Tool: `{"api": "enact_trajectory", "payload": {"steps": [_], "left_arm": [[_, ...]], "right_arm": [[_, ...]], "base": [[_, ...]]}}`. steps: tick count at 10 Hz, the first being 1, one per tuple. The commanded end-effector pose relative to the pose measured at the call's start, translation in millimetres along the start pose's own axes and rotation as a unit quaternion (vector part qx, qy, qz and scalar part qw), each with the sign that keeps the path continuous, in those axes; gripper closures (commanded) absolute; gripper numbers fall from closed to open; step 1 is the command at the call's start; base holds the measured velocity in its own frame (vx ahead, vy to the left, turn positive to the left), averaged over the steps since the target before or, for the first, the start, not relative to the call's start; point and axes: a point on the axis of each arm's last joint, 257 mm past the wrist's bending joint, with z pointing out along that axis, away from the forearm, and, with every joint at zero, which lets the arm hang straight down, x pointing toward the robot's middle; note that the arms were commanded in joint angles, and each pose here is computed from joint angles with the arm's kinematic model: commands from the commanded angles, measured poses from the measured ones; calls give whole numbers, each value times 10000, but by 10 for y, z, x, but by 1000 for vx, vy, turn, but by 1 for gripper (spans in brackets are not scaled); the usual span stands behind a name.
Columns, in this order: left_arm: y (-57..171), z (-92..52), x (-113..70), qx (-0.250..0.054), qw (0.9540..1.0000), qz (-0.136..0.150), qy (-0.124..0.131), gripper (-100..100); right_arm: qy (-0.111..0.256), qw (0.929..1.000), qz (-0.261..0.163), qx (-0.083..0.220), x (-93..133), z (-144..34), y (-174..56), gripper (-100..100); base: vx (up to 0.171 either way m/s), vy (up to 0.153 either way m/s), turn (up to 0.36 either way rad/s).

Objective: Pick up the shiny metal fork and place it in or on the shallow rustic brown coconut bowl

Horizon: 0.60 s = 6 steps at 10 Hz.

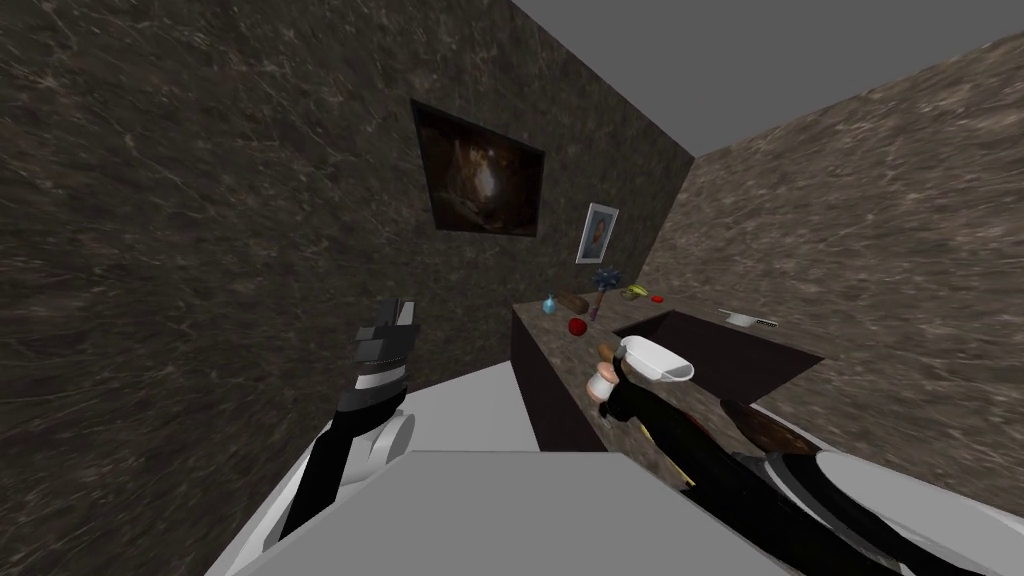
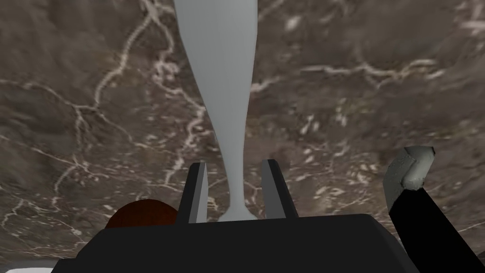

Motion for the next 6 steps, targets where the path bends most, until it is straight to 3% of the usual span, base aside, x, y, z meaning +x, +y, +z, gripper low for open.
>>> {"api": "enact_trajectory", "payload": {"steps": [1,3,4,5,6], "left_arm": [[0,0,0,0,10000,0,0,0],[0,0,0,0,10000,0,0,0],[0,0,0,0,10000,-1,0,0],[0,0,0,0,10000,0,0,0],[0,1,1,1,10000,-1,0,0]], "right_arm": [[14,10000,-52,-25,-136,-80,-26,100],[15,10000,-73,-24,-154,-83,-22,100],[18,10000,-70,-28,-161,-86,-20,0],[-48,9999,-104,-19,-258,-107,-51,100],[-90,9999,-121,-10,-318,-121,-72,100]], "base": [[-37,2,-115],[-23,2,-44],[0,0,0],[-100,-28,138],[-197,-42,192]]}}
